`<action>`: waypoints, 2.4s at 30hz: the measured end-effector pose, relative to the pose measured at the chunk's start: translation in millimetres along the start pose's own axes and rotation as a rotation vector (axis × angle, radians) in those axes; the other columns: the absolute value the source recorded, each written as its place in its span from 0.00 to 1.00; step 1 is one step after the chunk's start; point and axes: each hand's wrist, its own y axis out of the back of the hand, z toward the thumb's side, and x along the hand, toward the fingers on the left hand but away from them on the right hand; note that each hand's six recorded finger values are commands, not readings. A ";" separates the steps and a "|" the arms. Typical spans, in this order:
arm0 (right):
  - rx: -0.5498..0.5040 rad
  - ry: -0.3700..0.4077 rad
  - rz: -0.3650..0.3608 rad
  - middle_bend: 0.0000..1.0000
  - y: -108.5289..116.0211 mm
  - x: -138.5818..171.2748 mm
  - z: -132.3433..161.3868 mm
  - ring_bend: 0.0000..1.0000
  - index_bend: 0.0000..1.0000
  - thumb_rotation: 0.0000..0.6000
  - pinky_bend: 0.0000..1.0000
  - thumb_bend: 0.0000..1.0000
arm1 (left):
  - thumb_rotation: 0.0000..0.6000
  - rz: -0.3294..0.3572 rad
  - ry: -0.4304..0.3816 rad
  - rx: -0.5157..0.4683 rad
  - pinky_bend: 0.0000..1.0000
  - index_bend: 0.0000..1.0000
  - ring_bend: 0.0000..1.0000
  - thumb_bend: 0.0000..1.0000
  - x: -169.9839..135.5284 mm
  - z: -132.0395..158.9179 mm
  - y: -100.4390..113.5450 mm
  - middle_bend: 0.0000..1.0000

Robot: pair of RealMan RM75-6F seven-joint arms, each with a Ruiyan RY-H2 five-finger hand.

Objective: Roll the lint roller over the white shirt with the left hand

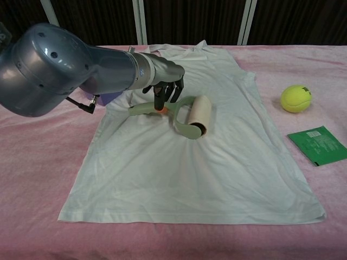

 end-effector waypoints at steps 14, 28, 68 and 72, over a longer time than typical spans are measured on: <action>0.000 0.002 0.005 0.01 -1.3 0.3 0.8 0.15 0.17 1.00 0.21 0.26 | 1.00 -0.072 0.080 0.094 0.61 0.61 0.44 0.56 -7.6 -23.6 -4.2 0.60; -0.005 -0.009 0.003 0.01 -0.9 0.4 -0.1 0.15 0.17 1.00 0.21 0.26 | 1.00 -0.104 0.146 0.154 0.61 0.61 0.44 0.57 -34.4 -88.5 -16.7 0.60; -0.020 -0.011 0.016 0.01 -2.3 0.9 0.1 0.15 0.17 1.00 0.21 0.26 | 1.00 -0.070 0.035 0.096 0.61 0.61 0.44 0.57 -5.2 12.9 19.9 0.61; -0.019 -0.010 0.014 0.02 -1.8 1.4 -0.2 0.15 0.17 1.00 0.21 0.26 | 1.00 -0.081 0.018 0.095 0.61 0.61 0.44 0.57 -1.1 28.8 18.2 0.61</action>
